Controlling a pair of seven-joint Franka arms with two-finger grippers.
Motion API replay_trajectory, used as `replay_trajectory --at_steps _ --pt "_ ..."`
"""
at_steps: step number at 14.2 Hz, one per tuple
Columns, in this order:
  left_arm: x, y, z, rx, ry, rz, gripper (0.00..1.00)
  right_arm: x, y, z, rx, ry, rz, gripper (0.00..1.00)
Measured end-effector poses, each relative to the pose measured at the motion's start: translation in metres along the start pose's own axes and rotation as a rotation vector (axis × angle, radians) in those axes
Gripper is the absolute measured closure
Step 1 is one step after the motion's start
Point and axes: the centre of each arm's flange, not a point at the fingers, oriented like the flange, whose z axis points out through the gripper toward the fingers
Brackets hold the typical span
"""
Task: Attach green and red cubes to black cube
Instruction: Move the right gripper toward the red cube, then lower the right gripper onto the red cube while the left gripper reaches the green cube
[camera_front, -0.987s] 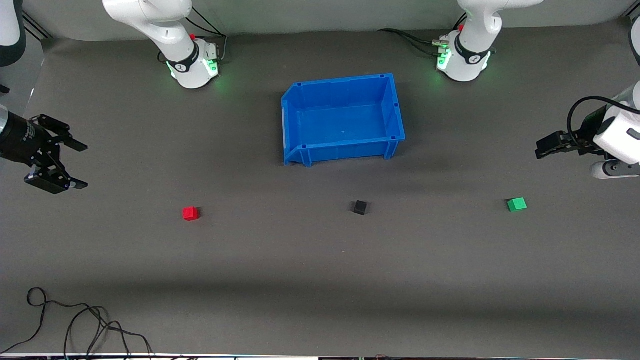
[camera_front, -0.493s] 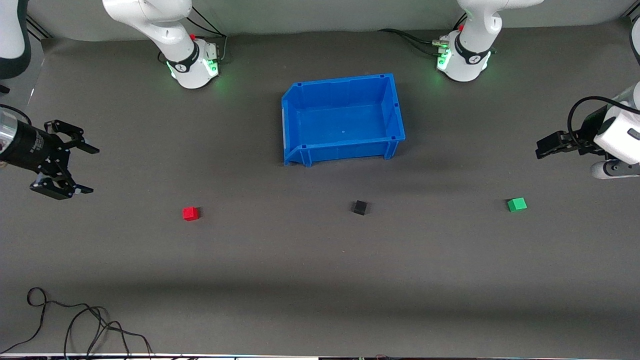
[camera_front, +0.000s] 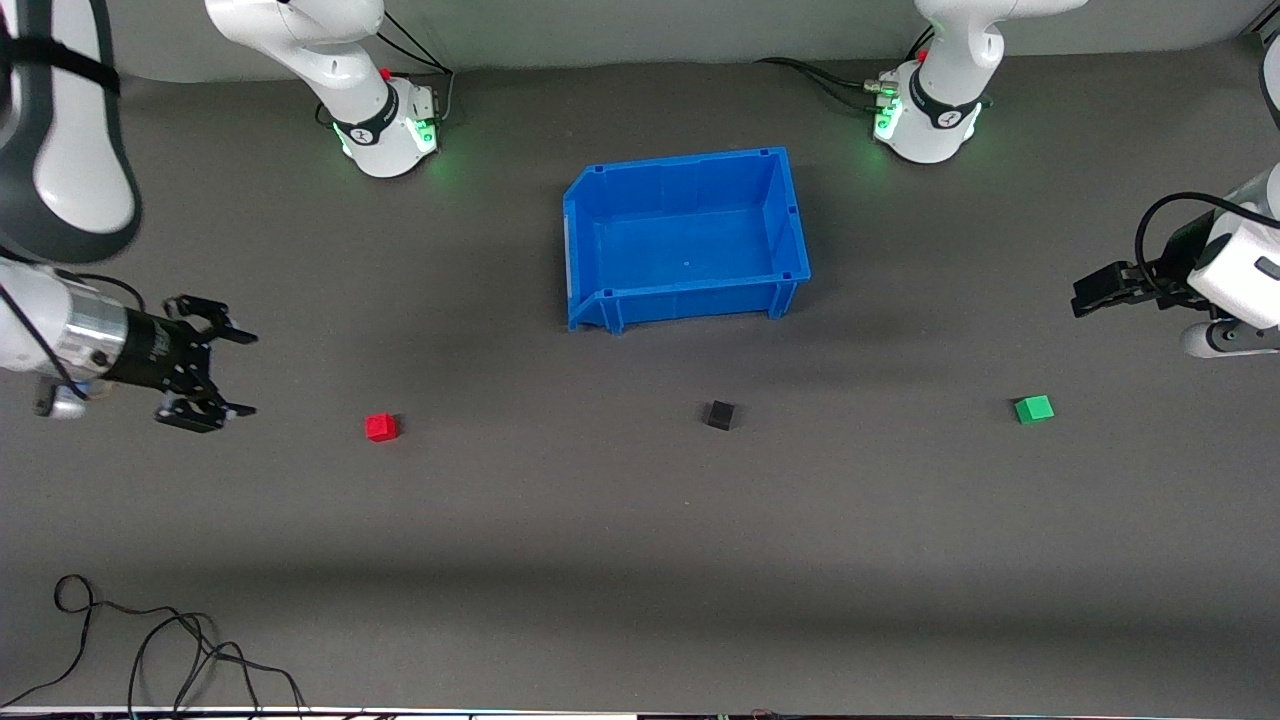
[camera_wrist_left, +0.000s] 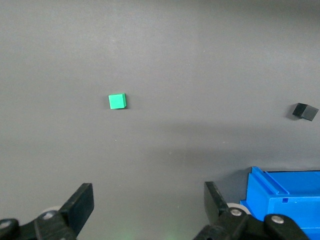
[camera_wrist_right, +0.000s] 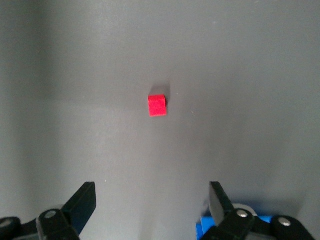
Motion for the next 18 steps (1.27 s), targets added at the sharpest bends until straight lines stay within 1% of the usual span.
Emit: replay_trajectory --at_steps 1,3,5,8,10,12,14,16,18 --pt "0.000 -0.004 0.000 0.000 0.000 -0.007 0.01 0.008 0.002 0.024 0.018 0.002 0.000 0.00" --pt "0.002 -0.016 0.003 -0.002 -0.005 -0.028 0.01 0.021 0.011 0.070 0.057 -0.011 -0.011 0.00" --pt "0.005 -0.022 0.014 -0.002 -0.023 -0.038 0.01 0.033 0.019 0.113 0.061 -0.033 -0.028 0.00" --pt "0.019 -0.027 0.053 -0.001 -0.058 -0.047 0.01 0.051 0.018 0.166 0.067 -0.065 -0.040 0.00" --pt "0.029 -0.038 0.081 -0.002 -0.087 -0.040 0.01 0.064 0.016 0.200 0.073 -0.062 -0.041 0.00" --pt "0.041 -0.057 0.108 -0.006 -0.106 -0.056 0.01 0.071 0.015 0.221 0.064 -0.053 -0.049 0.00" --pt "0.057 -0.070 0.144 -0.012 -0.111 -0.057 0.01 0.074 0.013 0.229 0.075 -0.040 -0.050 0.00" --pt "0.071 -0.079 0.187 -0.019 -0.123 -0.031 0.01 0.074 0.010 0.232 0.086 -0.044 -0.038 0.00" --pt "0.079 -0.090 0.227 -0.026 -0.137 -0.030 0.01 0.069 0.007 0.237 0.084 -0.051 -0.041 0.00"
